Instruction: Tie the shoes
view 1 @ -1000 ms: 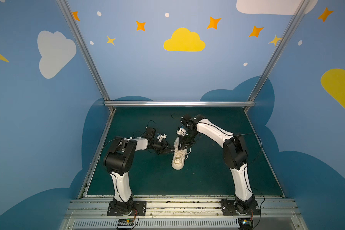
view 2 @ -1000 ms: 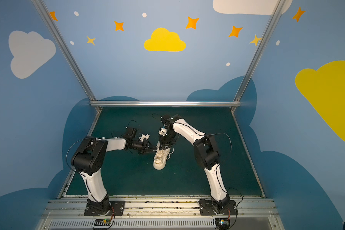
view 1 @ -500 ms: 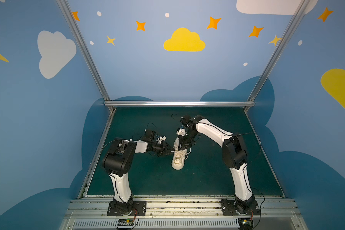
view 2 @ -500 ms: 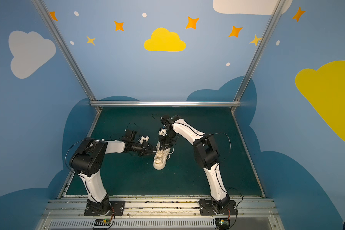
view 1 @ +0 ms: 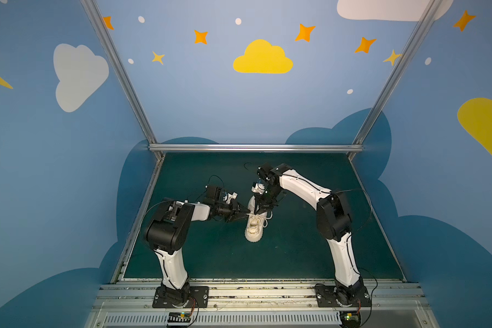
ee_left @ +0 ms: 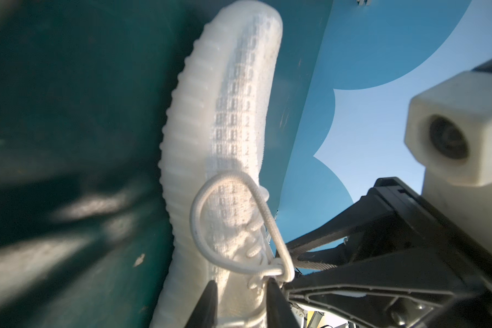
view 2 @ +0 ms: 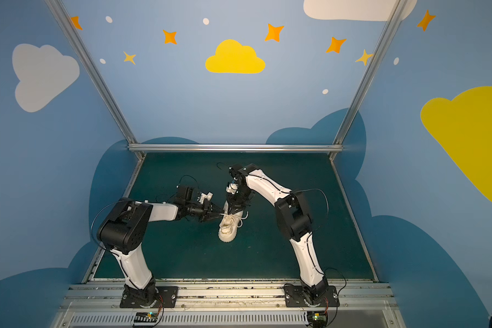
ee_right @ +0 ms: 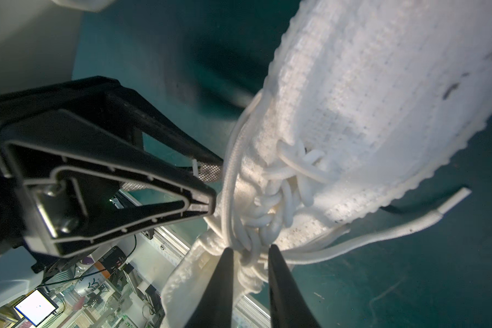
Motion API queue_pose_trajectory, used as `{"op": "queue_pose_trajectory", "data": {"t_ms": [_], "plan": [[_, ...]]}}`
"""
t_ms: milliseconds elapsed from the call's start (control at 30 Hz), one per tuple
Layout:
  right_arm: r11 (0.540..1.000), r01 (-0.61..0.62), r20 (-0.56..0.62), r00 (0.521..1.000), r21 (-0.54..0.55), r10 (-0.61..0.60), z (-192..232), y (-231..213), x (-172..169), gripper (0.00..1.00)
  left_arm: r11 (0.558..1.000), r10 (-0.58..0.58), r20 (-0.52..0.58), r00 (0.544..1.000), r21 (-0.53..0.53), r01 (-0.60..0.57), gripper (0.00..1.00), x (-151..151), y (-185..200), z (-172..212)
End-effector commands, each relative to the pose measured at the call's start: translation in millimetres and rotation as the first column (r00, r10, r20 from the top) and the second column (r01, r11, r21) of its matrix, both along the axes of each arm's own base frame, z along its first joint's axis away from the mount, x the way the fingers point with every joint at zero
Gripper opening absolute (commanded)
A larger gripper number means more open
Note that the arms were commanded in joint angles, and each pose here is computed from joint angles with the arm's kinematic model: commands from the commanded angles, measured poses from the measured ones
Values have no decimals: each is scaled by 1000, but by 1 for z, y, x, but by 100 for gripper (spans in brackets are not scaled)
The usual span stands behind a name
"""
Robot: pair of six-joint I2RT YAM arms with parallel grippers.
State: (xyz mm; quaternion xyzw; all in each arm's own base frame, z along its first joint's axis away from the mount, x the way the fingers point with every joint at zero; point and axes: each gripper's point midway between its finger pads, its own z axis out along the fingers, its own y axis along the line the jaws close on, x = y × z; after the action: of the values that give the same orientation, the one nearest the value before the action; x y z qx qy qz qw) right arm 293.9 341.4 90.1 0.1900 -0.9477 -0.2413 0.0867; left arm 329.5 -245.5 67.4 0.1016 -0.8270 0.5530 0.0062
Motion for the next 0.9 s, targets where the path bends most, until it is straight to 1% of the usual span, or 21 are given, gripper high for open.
{"op": "queue_pose_trajectory", "data": {"t_ms": [0, 100, 267, 467, 867], "plan": [[1000, -2, -9, 1000, 6, 3, 2, 2, 2, 23, 1000, -6, 31, 999, -17, 7, 21, -1, -1, 13], [1000, -4, -11, 1000, 4, 4, 1, 2, 2, 23, 1000, -4, 26, 1000, -12, 4, 8, -1, 0, 12], [1000, -4, -8, 1000, 4, 4, 2, 2, 2, 22, 1000, -4, 23, 1000, 1, 3, 3, -4, 1, 12], [1000, -4, -14, 1000, 0, 4, 0, 2, 2, 21, 999, 17, 20, 1000, 51, -18, 3, -9, 11, 11], [999, -12, -15, 1000, -32, 11, -6, -4, 0, 20, 997, 13, -1, 1000, 77, -13, 3, -21, 27, 8]]}}
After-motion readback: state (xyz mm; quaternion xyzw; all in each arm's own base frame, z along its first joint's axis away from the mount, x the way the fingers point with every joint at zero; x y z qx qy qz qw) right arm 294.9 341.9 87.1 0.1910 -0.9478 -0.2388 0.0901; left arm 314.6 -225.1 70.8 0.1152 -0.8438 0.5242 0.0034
